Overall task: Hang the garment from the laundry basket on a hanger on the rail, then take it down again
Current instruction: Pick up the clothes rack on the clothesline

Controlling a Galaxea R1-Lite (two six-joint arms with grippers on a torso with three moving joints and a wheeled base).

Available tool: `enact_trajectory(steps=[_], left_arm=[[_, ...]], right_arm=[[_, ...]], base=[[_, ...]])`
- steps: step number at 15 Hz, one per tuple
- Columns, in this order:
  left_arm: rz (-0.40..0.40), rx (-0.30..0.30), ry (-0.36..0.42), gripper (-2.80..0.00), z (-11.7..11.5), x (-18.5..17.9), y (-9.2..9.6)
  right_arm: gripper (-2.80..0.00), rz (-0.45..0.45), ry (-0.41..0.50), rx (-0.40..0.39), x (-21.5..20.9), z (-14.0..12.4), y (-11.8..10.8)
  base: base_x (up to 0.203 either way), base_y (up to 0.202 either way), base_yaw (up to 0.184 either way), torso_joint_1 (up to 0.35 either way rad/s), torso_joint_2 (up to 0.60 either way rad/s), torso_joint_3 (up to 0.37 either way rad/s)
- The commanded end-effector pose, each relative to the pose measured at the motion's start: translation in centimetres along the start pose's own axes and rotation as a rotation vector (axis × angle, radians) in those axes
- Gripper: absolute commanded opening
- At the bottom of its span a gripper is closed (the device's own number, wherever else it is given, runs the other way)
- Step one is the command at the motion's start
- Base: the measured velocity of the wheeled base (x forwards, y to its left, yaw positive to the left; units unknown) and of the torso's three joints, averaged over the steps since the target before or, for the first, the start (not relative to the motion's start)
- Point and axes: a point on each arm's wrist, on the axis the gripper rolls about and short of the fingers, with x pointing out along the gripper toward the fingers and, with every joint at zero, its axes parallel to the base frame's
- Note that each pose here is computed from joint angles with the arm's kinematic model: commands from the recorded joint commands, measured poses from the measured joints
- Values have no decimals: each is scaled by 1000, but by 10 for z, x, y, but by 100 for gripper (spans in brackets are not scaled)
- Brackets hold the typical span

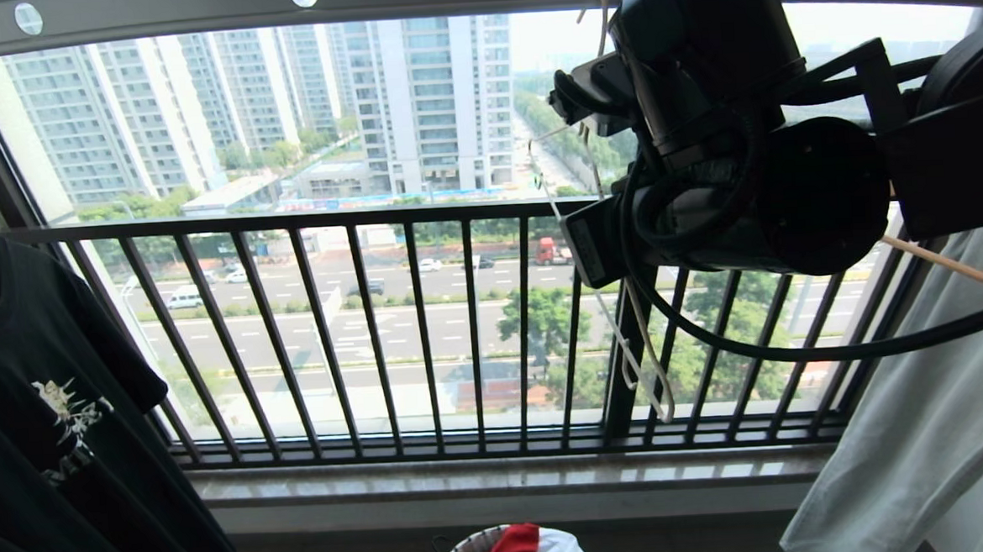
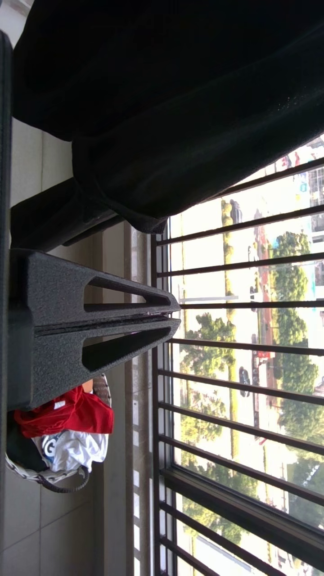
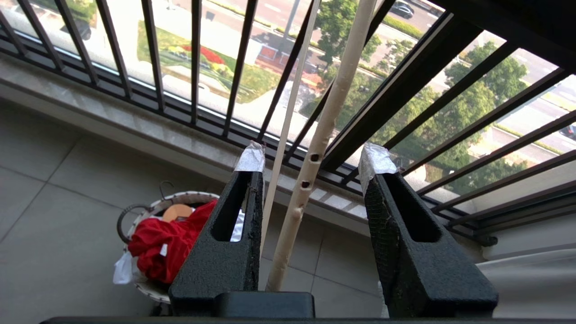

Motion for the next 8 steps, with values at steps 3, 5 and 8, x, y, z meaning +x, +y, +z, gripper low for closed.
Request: enact_trajectory(steps=[3,5,8], left_arm=[[-1,0,1,-280,0,0,0],[-1,0,1,-280,0,0,0],[-1,0,2,-280,0,0,0]], right_arm=[[-280,-3,-7,4,-3,2,-2],[-280,-5,-10,8,-5,2,-4],[-280,-6,-16,12,-10,3,-7]], base=[[0,0,0,0,0,0],[0,0,0,0,0,0],[0,0,0,0,0,0]])
